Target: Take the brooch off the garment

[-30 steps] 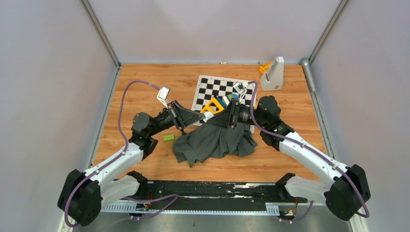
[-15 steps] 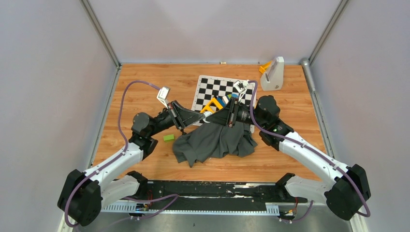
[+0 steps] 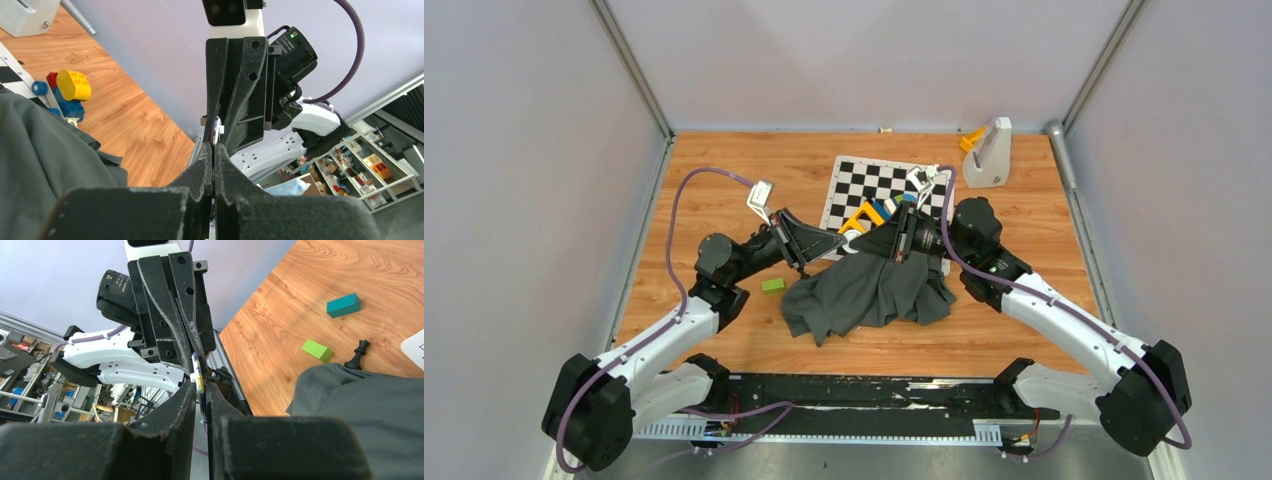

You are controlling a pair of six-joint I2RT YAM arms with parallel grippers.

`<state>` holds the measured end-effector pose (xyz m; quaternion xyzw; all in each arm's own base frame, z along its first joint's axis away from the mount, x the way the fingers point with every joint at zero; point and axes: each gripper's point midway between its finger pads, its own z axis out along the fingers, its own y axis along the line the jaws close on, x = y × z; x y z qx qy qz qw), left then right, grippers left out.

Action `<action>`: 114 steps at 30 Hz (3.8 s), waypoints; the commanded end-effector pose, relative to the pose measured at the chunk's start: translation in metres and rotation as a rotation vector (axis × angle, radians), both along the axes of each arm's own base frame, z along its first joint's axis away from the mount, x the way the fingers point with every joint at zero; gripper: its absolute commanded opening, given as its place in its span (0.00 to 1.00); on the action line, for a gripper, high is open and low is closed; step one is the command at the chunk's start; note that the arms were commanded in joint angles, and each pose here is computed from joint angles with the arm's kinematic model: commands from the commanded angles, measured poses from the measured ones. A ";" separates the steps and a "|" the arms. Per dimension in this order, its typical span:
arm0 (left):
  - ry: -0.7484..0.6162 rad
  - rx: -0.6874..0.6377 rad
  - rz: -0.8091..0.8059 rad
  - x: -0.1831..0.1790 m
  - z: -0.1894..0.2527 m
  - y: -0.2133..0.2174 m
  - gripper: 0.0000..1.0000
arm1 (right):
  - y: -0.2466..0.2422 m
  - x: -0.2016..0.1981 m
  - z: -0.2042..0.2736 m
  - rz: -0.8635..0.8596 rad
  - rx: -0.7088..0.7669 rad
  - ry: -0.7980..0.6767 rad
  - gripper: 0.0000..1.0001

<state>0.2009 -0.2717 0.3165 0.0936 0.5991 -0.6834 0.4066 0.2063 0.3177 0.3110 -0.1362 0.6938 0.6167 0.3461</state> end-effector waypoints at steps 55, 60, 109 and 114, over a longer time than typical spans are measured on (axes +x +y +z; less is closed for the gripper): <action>0.102 0.785 0.259 0.041 -0.150 0.023 0.34 | -0.041 0.051 -0.126 -0.318 -0.405 0.222 0.43; 0.075 0.988 0.212 0.045 -0.178 -0.006 0.43 | -0.041 0.060 -0.166 -0.271 -0.425 0.371 0.44; 0.038 1.510 0.382 0.100 -0.259 -0.033 0.25 | -0.096 0.064 -0.239 -0.395 -0.601 0.499 0.00; 0.076 1.432 0.360 0.111 -0.252 -0.026 0.02 | -0.096 0.075 -0.227 -0.401 -0.582 0.482 0.00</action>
